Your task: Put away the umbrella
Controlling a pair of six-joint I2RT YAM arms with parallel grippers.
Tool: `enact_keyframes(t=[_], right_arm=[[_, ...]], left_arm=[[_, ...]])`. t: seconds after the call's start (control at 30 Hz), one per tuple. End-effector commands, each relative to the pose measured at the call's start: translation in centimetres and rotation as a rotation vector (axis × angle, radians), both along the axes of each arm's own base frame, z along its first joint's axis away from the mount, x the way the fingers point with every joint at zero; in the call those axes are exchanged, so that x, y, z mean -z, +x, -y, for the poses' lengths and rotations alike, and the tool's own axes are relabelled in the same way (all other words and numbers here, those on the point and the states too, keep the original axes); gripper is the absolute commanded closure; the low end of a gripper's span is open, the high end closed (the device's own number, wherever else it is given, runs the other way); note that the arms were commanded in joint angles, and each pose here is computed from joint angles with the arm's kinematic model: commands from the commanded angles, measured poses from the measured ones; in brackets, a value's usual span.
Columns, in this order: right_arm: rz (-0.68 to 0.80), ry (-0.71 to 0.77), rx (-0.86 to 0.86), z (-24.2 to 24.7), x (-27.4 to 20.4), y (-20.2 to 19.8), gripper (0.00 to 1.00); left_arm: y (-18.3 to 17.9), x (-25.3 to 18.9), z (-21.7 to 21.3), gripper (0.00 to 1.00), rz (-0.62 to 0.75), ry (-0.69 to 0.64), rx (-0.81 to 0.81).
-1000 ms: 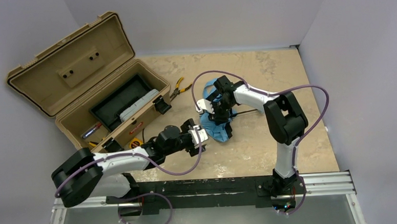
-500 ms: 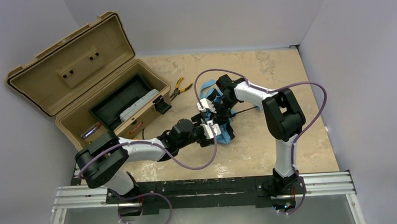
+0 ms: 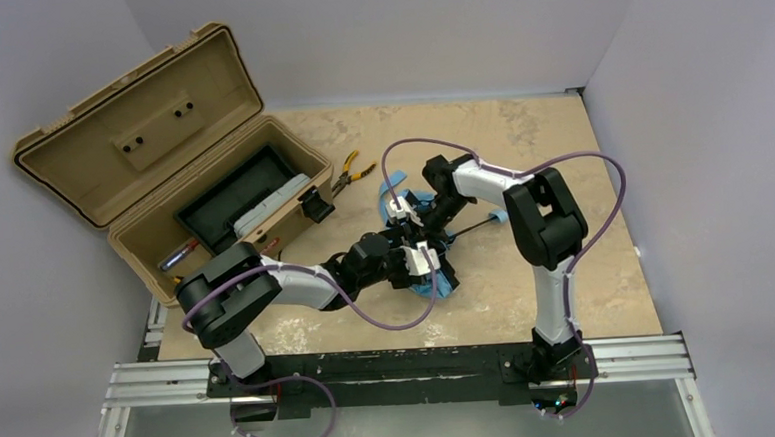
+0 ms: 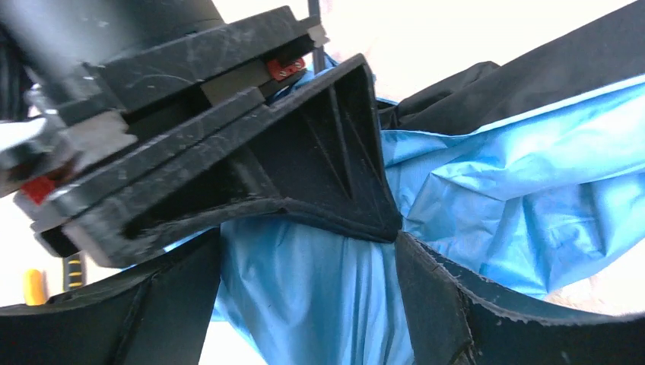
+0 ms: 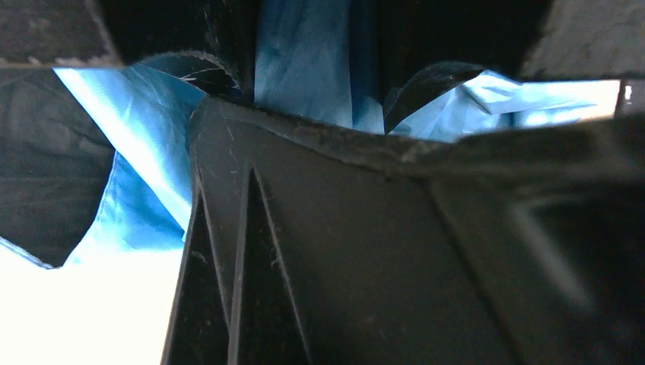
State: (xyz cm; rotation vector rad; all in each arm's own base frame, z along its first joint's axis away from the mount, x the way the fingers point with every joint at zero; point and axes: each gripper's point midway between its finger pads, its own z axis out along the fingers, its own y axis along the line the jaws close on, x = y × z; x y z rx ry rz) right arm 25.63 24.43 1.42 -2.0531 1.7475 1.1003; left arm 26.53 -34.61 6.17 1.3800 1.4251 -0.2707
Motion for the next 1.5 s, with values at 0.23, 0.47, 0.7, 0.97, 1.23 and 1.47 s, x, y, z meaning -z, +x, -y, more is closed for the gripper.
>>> enact_keyframes(t=[0.23,0.47,0.7,0.97,1.23,1.47], right_arm=[[-0.239,-0.27,0.05,5.0,3.7,-5.0,0.83],[-0.109,-0.109,0.076,3.2,0.0,-2.4,0.63],[-0.025,-0.009,0.084,3.4,-3.4,-0.2,0.48],[0.124,0.088,0.079,4.2,-8.8,0.7,0.44],[0.604,0.317,0.122,3.5,-15.3,2.0,0.22],[0.796,0.357,0.054,4.1,-15.4,1.2,0.16]], left_arm=[[-1.8,3.5,-1.2,0.26,-0.129,0.089,0.035],[-2.6,6.8,-3.3,0.38,-0.265,0.15,0.019],[-2.1,7.6,-4.6,0.56,-0.392,0.185,0.017],[-2.1,8.4,-5.3,0.76,-0.531,0.222,0.011],[-2.5,7.5,-5.0,0.81,-0.774,0.197,-0.082],[-4.0,7.7,-4.8,0.82,-1.027,0.194,-0.12]])
